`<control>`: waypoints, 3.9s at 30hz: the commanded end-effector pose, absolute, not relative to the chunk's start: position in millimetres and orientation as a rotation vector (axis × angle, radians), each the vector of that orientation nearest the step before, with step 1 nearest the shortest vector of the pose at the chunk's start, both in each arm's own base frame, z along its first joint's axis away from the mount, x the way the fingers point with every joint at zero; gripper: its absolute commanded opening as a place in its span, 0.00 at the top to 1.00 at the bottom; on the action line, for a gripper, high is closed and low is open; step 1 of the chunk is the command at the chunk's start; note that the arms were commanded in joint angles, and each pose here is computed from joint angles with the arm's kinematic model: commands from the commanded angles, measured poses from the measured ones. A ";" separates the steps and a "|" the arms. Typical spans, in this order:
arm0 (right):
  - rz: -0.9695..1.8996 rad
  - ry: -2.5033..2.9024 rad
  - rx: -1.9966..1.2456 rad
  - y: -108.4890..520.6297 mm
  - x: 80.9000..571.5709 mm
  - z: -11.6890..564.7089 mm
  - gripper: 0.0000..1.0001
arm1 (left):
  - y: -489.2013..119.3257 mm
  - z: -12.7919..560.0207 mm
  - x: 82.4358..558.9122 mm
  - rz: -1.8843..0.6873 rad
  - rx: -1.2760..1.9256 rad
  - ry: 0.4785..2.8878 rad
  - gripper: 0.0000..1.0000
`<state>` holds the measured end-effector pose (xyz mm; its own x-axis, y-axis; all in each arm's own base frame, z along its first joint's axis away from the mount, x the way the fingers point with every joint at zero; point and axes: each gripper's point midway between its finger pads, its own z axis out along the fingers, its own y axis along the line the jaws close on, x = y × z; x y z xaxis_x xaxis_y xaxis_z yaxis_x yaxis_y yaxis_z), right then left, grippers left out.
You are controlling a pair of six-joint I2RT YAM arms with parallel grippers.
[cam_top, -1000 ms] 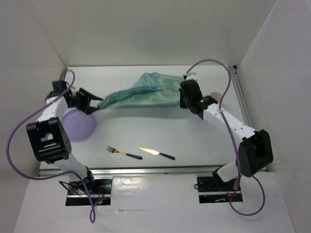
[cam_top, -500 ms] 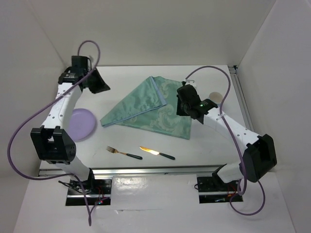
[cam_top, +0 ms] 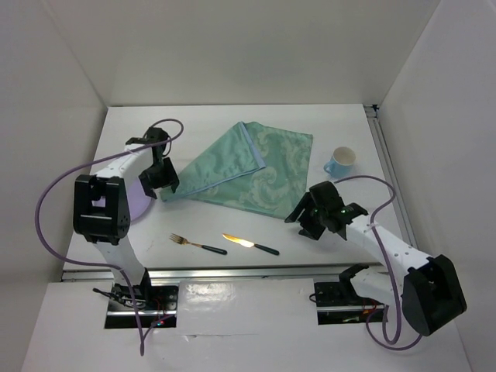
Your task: Set the dinner table for one person
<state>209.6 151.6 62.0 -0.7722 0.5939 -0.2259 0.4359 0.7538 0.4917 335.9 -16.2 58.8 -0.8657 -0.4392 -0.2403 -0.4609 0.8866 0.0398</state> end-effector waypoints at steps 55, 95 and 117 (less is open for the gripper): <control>0.500 2.008 1.060 129.6 442.1 154.8 1.00 | -37.1 245.1 450.8 -0.656 -0.722 2.424 1.00; 0.728 1.540 0.429 107.0 368.4 491.2 1.00 | -3.7 469.3 356.3 -1.258 -0.607 1.722 1.00; 0.876 1.449 0.292 83.0 573.2 497.3 1.00 | -18.4 440.6 548.5 -1.356 -0.434 1.747 1.00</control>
